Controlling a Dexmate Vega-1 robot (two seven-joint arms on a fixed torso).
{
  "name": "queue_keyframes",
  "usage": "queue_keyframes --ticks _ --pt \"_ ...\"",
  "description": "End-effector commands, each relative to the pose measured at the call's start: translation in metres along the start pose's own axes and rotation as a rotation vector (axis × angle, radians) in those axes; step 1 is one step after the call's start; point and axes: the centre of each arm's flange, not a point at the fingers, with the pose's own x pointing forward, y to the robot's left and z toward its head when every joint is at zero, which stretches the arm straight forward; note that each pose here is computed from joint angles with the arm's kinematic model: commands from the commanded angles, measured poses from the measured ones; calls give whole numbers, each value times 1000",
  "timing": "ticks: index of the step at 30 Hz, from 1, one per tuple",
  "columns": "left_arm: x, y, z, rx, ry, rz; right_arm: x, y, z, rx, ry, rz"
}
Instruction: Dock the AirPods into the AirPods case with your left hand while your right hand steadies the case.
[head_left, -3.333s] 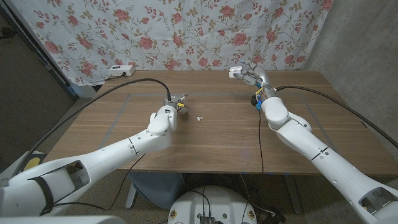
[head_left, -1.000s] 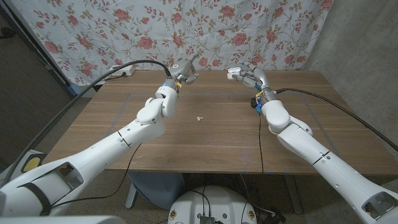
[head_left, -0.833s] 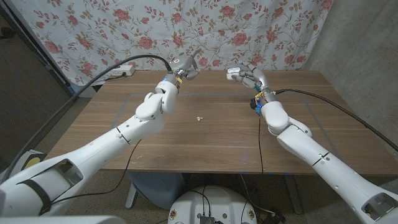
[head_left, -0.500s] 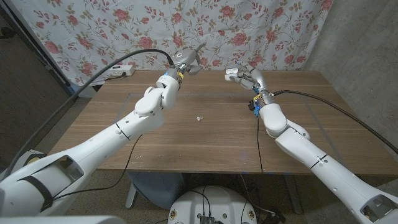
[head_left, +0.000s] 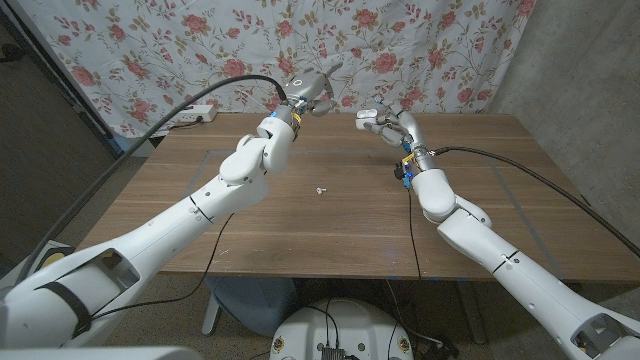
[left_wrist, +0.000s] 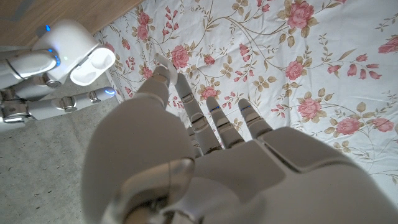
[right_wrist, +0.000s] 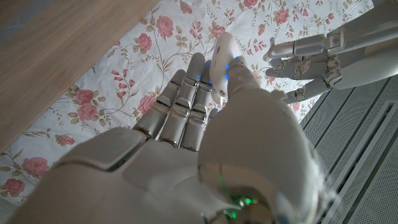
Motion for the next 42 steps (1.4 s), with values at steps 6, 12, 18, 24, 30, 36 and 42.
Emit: queue_keyframes --ticks 6,12,18,24,30,36,42 --pt "6 -2 12 -35 -64 32 8 8 11 -14 -49 18" --pt "9 -6 15 -47 -79 44 11 9 12 -14 -57 21" --pt "13 -10 19 -64 -91 51 15 11 13 -1 -62 25" --pt "15 -14 21 -67 -97 44 17 10 13 10 -64 27" --pt "16 -16 25 -79 -104 46 19 8 13 23 -62 25" --pt "14 -18 26 -74 -101 31 20 5 13 35 -63 22" --pt "15 -19 27 -77 -103 24 21 3 12 39 -65 22"
